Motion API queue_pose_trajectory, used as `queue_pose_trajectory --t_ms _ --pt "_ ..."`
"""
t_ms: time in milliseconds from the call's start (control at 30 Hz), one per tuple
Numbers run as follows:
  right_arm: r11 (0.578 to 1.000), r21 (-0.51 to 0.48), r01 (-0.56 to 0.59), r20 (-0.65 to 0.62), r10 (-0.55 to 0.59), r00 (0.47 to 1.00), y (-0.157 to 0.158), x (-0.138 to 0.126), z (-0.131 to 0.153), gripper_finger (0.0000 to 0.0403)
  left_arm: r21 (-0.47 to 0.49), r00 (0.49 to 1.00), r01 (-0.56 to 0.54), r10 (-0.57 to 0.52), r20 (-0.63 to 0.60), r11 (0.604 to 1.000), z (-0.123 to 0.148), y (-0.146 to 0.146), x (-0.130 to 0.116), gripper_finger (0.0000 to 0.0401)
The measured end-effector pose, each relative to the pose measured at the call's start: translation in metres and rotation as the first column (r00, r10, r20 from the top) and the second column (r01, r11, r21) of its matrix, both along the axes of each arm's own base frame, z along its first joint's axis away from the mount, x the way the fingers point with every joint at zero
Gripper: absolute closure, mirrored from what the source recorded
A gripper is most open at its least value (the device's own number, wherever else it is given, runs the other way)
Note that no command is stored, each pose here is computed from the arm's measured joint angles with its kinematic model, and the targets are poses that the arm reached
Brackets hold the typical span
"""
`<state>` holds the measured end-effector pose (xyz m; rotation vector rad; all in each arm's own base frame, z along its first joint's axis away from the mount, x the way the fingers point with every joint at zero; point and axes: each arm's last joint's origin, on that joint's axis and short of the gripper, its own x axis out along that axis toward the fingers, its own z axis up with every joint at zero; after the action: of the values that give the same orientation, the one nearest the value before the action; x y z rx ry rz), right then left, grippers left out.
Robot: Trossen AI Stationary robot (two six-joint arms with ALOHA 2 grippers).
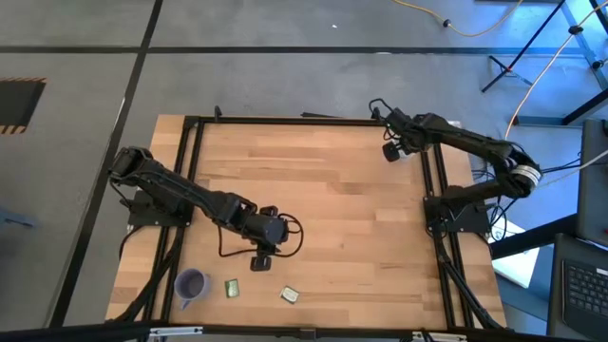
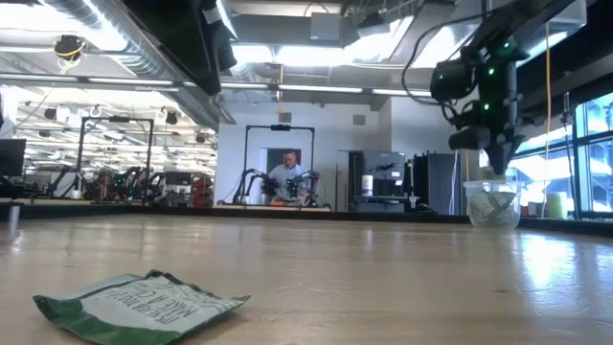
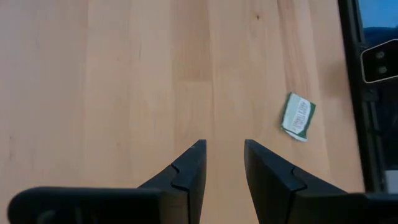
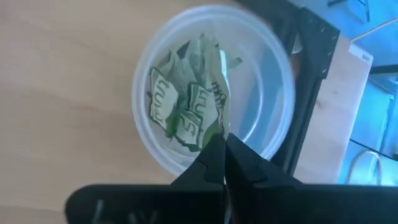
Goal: Pick and place Stevia / Truvia into bins
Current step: Put the light green stevia packet into the transparent container, then put the left green stevia packet into the transparent container
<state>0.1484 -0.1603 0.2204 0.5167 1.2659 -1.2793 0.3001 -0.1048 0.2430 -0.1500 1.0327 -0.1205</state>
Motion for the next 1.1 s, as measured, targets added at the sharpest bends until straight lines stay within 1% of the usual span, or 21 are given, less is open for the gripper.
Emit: queue_pose_trajectory --t_ms 100,233,333,433,600,767,967,1100 --pt "0.999 0.034 -0.005 -0.038 0.006 0.999 -0.004 0.003 -0.01 0.0398 -0.02 1.0 -0.015 0.015 -0.009 1.0 0.0 -0.005 -0.002 0.0299" --pt "0.999 0.053 -0.005 -0.057 0.008 0.998 -0.008 0.007 -0.018 0.0387 -0.034 0.999 -0.02 0.018 -0.049 0.999 -0.002 -0.014 -0.008 0.0299" --pt "0.998 0.056 -0.005 -0.062 0.008 0.998 -0.009 0.008 -0.02 0.0375 -0.019 0.996 -0.033 0.031 -0.084 0.999 -0.004 -0.022 -0.015 0.0299" --pt "0.998 0.055 -0.004 -0.061 0.007 0.998 -0.009 0.008 -0.019 0.0355 0.013 0.992 -0.052 0.053 -0.114 0.999 -0.006 -0.029 -0.022 0.0299" --pt "0.999 0.047 0.002 -0.053 0.0 0.999 -0.008 0.007 -0.018 0.0312 0.008 0.973 -0.108 0.107 -0.202 0.994 -0.01 -0.044 -0.038 0.0299" --pt "0.999 0.047 0.003 -0.053 -0.001 0.999 -0.008 0.007 -0.018 0.0287 -0.006 0.937 -0.159 0.149 -0.316 0.987 -0.027 -0.066 -0.047 0.0299" --pt "0.999 0.05 0.001 -0.056 0.002 0.998 -0.008 0.007 -0.018 0.0284 -0.004 0.869 -0.196 0.172 -0.464 0.981 -0.058 -0.095 -0.055 0.0299" --pt "0.999 0.054 0.001 -0.06 0.002 0.998 -0.008 0.007 -0.018 0.0284 0.002 0.822 -0.207 0.175 -0.542 0.978 -0.076 -0.106 -0.058 0.0299"
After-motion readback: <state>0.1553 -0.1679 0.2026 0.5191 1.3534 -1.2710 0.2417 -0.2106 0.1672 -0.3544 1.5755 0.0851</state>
